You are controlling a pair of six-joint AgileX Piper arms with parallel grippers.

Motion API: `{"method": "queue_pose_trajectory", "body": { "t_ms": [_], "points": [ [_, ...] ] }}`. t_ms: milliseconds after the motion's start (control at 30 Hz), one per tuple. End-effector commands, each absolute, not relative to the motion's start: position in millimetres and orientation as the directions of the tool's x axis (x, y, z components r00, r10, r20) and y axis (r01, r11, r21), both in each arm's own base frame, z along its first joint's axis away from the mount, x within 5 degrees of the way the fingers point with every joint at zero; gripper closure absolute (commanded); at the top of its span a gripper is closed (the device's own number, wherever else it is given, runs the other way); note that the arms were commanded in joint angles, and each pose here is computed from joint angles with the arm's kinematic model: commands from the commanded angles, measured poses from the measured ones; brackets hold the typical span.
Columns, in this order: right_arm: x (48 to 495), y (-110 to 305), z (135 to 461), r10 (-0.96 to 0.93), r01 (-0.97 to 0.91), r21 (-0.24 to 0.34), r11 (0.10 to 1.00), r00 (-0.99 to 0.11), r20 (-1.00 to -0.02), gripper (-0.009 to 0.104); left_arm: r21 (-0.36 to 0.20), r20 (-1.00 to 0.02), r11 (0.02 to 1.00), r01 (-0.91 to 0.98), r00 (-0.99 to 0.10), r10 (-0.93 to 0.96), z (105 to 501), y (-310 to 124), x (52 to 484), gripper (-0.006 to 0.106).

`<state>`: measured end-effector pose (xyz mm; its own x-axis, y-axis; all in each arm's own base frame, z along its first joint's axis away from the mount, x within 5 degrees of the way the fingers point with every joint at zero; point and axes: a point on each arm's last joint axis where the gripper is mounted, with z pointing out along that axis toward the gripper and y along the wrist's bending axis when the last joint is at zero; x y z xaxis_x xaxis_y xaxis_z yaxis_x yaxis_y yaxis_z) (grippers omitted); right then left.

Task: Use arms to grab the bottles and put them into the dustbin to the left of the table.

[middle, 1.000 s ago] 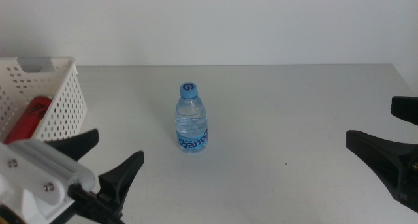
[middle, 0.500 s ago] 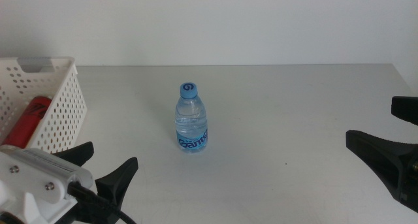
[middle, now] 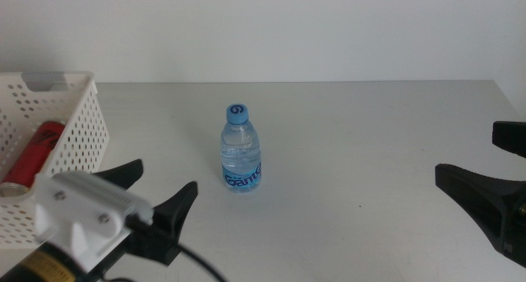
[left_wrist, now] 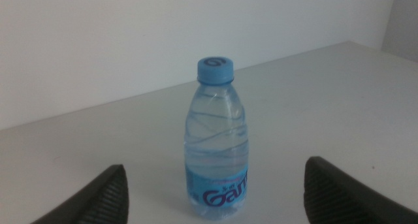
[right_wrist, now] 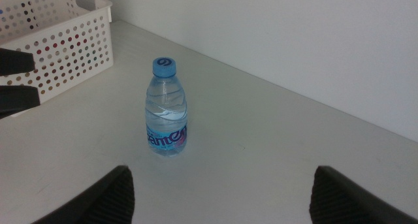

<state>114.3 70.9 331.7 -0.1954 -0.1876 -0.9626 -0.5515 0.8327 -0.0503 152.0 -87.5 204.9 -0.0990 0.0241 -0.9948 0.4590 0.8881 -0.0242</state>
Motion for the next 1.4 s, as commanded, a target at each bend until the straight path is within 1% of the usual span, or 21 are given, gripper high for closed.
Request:
{"method": "queue_pose_trajectory", "body": {
  "t_ms": [0, 200, 533, 767, 933, 1167, 1367],
  "points": [
    [114.9, 70.9, 348.4, -0.14, -0.543, -0.058, 0.838, -0.111, -0.984, 0.008, -0.057, -0.998, 0.885, 0.461, 0.003, -0.067, 224.3, -97.4, 167.9, 0.011],
    [114.9, 70.9, 348.4, -0.14, -0.543, -0.058, 0.838, -0.111, -0.984, 0.008, -0.044, -0.999, 0.878, 0.476, -0.008, -0.045, 228.1, -123.7, 206.1, 0.011],
    [114.9, 70.9, 348.4, -0.14, -0.543, -0.058, 0.838, -0.111, -0.984, 0.008, -0.047, -0.999, 0.878, 0.477, -0.004, -0.052, 230.0, -160.5, 263.7, 0.011],
    [114.9, 70.9, 348.4, -0.14, -0.543, -0.058, 0.838, -0.111, -0.984, 0.008, -0.058, -0.998, 0.885, 0.462, -0.029, -0.051, 219.4, -177.2, 293.3, 0.011],
    [114.9, 70.9, 348.4, -0.14, -0.543, -0.058, 0.838, -0.111, -0.984, 0.008, -0.062, -0.997, 0.894, 0.445, -0.067, -0.035, 200.8, -181.4, 307.3, 0.011],
    [114.9, 70.9, 348.4, -0.14, -0.543, -0.058, 0.838, -0.111, -0.984, 0.008, -0.057, -0.995, 0.898, 0.437, -0.103, -0.013, 175.8, -184.0, 312.4, 0.011],
    [114.9, 70.9, 348.4, -0.14, -0.543, -0.058, 0.838, -0.111, -0.984, 0.008, -0.053, -0.997, 0.899, 0.435, -0.073, -0.023, 168.9, -184.7, 314.5, 0.011]
  ]
}}
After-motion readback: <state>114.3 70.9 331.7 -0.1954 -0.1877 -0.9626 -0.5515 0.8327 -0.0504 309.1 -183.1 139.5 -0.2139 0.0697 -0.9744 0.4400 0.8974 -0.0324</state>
